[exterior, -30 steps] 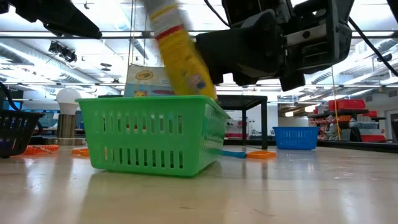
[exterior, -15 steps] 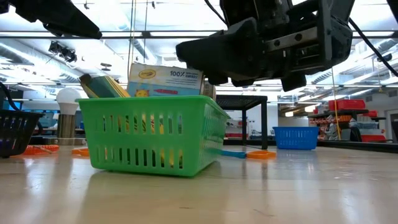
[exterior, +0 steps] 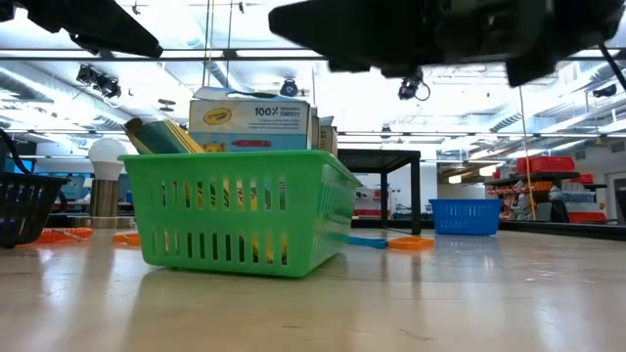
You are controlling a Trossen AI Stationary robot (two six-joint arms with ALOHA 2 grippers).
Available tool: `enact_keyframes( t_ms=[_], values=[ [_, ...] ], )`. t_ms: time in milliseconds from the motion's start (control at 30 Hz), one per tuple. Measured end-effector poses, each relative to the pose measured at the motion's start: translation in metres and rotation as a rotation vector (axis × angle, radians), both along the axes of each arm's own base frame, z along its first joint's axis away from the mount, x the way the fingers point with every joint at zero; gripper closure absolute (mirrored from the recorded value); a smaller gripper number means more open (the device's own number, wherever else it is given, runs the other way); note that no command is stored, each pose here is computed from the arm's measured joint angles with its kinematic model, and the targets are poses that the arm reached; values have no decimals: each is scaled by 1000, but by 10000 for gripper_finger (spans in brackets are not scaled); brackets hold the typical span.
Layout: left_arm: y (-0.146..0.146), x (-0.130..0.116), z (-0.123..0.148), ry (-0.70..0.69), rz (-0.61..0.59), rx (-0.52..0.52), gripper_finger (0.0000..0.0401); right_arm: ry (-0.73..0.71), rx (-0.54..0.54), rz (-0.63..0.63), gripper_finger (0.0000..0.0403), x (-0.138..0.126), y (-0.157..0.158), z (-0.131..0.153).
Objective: Pick & Place Office Desk Supplies
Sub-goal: Put the blue spring keychain into the black bin
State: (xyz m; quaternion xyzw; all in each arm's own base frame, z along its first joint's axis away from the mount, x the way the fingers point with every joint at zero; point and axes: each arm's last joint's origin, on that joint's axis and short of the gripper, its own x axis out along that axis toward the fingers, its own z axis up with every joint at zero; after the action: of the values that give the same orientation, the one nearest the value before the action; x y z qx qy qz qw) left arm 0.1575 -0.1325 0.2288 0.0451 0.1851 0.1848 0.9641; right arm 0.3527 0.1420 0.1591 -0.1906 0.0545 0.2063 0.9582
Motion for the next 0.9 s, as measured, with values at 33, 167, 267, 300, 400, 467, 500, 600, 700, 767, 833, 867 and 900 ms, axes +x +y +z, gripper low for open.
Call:
enact_keyframes(
  t_ms=[33, 167, 267, 300, 400, 467, 500, 600, 700, 767, 833, 867, 900],
  values=[
    [-1, -1, 0, -7, 2, 6, 286, -1, -11, -32, 391, -2, 1, 5],
    [-3, -3, 1, -23, 1, 17, 286, 49, -30, -171, 383, -12, 1, 22],
    [-4, -4, 1, -25, -6, 10, 286, 155, -32, -285, 362, -22, -4, 29],
    [-5, -5, 1, -25, -7, 10, 286, 196, -31, -310, 352, -25, -7, 31],
    [-5, -4, -1, -19, -7, 16, 286, 320, -36, -380, 313, -36, -19, 35],
    [-6, -3, -2, -12, -9, 24, 286, 395, -50, -409, 286, -43, -26, 37],
    [-7, -3, -3, -8, -9, 29, 286, 431, -61, -423, 272, -46, -30, 37],
    [-8, -1, -7, 5, -10, 43, 286, 520, -109, -455, 238, -54, -41, 37],
    [-10, 1, -10, 2, 7, 63, 286, 629, -171, -461, 219, -59, -55, 31],
    [-11, 2, -13, -4, 23, 80, 286, 719, -194, -454, 216, -62, -66, 25],
    [-12, 3, -15, -3, 34, 94, 286, 812, -183, -424, 218, -64, -79, 20],
    [-12, 4, -17, -1, 36, 98, 286, 852, -178, -407, 219, -66, -85, 18],
    [-12, 5, -18, 3, 40, 101, 286, 882, -177, -391, 221, -67, -91, 17]
  ],
)
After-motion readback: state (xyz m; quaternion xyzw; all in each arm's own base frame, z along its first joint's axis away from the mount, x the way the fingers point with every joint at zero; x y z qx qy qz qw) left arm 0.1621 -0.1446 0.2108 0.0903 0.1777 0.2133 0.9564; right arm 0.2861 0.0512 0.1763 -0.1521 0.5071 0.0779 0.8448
